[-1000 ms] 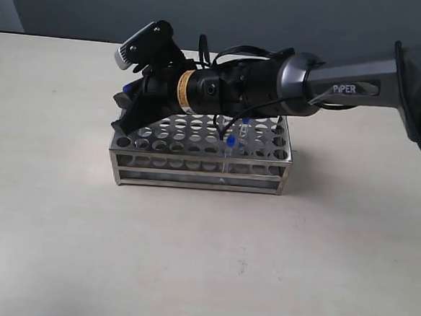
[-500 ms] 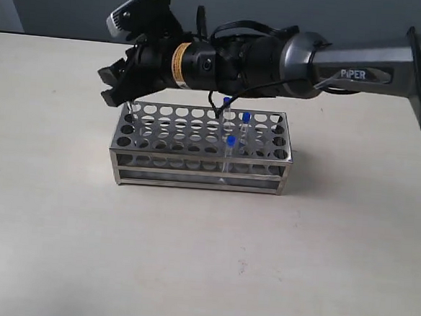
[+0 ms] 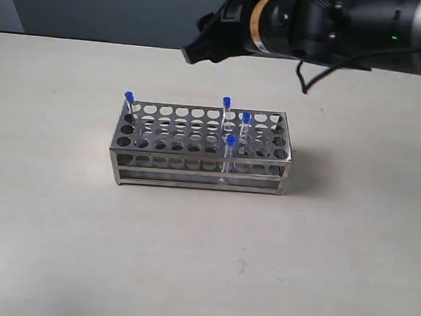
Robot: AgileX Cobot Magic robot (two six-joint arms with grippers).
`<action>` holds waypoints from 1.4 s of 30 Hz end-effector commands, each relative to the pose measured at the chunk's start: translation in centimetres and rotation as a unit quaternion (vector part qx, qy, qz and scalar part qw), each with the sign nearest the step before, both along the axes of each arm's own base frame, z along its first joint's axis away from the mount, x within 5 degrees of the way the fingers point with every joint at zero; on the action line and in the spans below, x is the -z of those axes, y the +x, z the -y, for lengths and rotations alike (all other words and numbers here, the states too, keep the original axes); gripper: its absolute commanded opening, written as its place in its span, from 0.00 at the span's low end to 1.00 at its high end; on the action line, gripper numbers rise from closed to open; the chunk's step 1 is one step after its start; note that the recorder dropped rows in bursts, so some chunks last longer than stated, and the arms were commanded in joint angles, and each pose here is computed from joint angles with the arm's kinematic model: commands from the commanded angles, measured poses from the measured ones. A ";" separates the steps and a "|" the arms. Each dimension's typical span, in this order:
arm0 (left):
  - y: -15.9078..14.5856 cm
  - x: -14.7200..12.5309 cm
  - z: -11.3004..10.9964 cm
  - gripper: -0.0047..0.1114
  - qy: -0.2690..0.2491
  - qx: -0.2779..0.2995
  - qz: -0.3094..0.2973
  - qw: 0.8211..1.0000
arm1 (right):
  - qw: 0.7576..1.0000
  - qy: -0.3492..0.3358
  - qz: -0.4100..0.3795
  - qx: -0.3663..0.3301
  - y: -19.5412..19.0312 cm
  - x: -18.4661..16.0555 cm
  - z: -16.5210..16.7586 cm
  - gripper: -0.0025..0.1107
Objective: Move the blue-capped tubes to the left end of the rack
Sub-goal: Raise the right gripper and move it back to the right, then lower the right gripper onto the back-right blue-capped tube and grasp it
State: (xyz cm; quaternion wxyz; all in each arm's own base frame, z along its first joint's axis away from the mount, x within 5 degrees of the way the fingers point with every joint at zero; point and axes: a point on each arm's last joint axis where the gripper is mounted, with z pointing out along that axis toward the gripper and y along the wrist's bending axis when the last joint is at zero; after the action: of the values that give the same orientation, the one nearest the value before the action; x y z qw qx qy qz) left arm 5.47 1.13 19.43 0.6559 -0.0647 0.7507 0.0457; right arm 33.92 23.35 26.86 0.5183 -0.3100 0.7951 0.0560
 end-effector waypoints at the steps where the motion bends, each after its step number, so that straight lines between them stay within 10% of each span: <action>1: 0.0 0.0 0.1 0.04 -0.002 0.006 0.003 1.000 | 0.999 -0.001 -0.037 0.022 -3.2 1.1 2.8 0.52; 18: 0.0 0.0 0.1 0.04 -0.002 0.006 0.003 1.000 | 0.994 0.000 -0.108 0.012 -6.4 5.1 4.6 0.52; 24: 0.0 0.0 0.1 0.04 -0.002 0.006 0.003 1.000 | 0.978 0.182 -0.106 -0.007 -3.8 2.4 6.0 0.52; 42: 0.0 0.0 0.1 0.04 -0.001 0.006 0.003 1.000 | 0.978 0.205 -0.031 -0.017 -5.3 10.1 9.1 0.52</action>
State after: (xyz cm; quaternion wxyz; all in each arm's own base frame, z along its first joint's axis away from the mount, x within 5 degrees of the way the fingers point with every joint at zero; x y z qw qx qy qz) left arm 5.47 1.13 19.43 0.6559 -0.0647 0.7507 0.0457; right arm 28.25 14.14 17.21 0.5252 -0.2123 0.7926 0.2257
